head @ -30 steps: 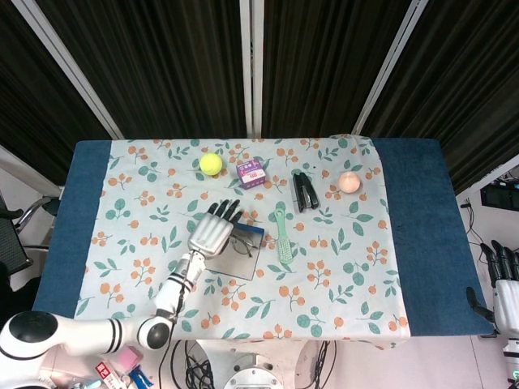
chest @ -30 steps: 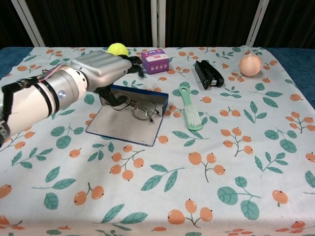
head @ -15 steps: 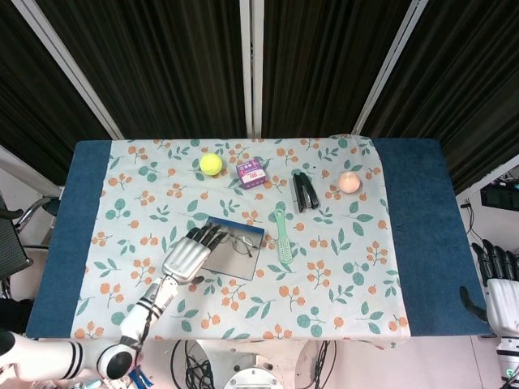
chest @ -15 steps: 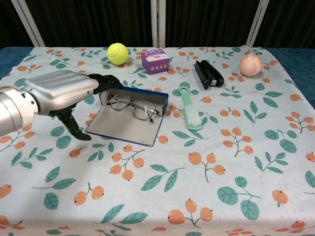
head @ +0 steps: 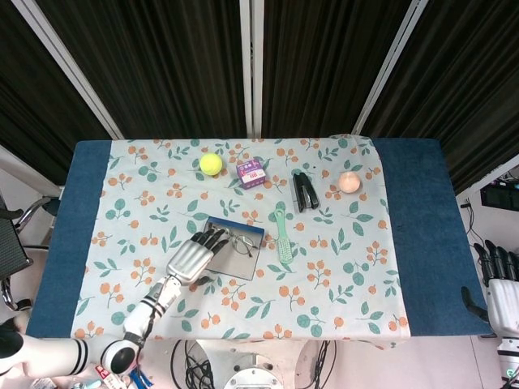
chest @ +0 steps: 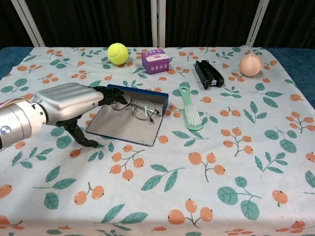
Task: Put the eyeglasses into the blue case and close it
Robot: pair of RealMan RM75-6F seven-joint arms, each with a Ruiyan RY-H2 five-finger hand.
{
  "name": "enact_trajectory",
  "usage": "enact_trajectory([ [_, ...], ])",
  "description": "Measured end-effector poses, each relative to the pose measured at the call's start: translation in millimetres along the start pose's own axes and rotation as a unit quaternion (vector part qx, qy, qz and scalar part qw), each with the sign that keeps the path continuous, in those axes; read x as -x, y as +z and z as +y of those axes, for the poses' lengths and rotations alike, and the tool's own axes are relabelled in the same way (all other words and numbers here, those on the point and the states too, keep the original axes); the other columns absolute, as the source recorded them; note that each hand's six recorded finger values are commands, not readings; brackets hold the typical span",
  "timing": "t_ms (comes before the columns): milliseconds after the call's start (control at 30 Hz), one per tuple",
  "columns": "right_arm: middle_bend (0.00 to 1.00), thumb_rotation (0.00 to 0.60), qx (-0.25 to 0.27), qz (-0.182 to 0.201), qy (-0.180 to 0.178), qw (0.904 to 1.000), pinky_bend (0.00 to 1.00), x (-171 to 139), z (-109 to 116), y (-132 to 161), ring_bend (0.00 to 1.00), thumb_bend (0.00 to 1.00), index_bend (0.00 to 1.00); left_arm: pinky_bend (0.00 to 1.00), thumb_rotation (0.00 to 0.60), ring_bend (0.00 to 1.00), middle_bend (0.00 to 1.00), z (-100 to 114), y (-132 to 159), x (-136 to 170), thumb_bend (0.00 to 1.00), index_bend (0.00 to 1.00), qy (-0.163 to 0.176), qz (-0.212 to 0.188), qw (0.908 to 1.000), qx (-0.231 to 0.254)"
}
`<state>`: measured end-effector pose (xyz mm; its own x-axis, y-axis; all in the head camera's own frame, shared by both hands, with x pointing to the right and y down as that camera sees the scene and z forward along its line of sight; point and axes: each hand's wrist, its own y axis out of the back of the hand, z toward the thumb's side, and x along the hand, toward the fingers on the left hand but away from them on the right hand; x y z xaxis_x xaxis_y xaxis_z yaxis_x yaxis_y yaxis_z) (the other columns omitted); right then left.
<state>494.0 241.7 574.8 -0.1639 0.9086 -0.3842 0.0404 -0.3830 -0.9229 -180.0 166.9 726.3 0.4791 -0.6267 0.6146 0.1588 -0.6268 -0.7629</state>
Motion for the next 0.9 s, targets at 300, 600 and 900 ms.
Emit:
enact_trajectory([
  [300,0.0,0.6,0.001,-0.002,0.0,1.0,0.0,1,0,-2,0.0,0.29,0.0,0.16,0.6,0.06,0.0,-1,2,-13,0.06,0.18,0.005,-0.005,0.9998,-0.016],
  [600,0.0,0.6,0.001,-0.004,0.003,1.0,0.0,2,-1,-4,0.0,0.29,0.0,0.16,0.6,0.06,0.0,1,1,-26,0.19,0.29,0.021,-0.003,0.9996,-0.016],
  [900,0.0,0.6,0.0,-0.004,0.005,1.0,0.0,2,-2,-3,0.0,0.29,0.0,0.17,0.6,0.06,0.03,2,-6,-33,0.38,0.39,0.048,0.024,0.9982,0.025],
])
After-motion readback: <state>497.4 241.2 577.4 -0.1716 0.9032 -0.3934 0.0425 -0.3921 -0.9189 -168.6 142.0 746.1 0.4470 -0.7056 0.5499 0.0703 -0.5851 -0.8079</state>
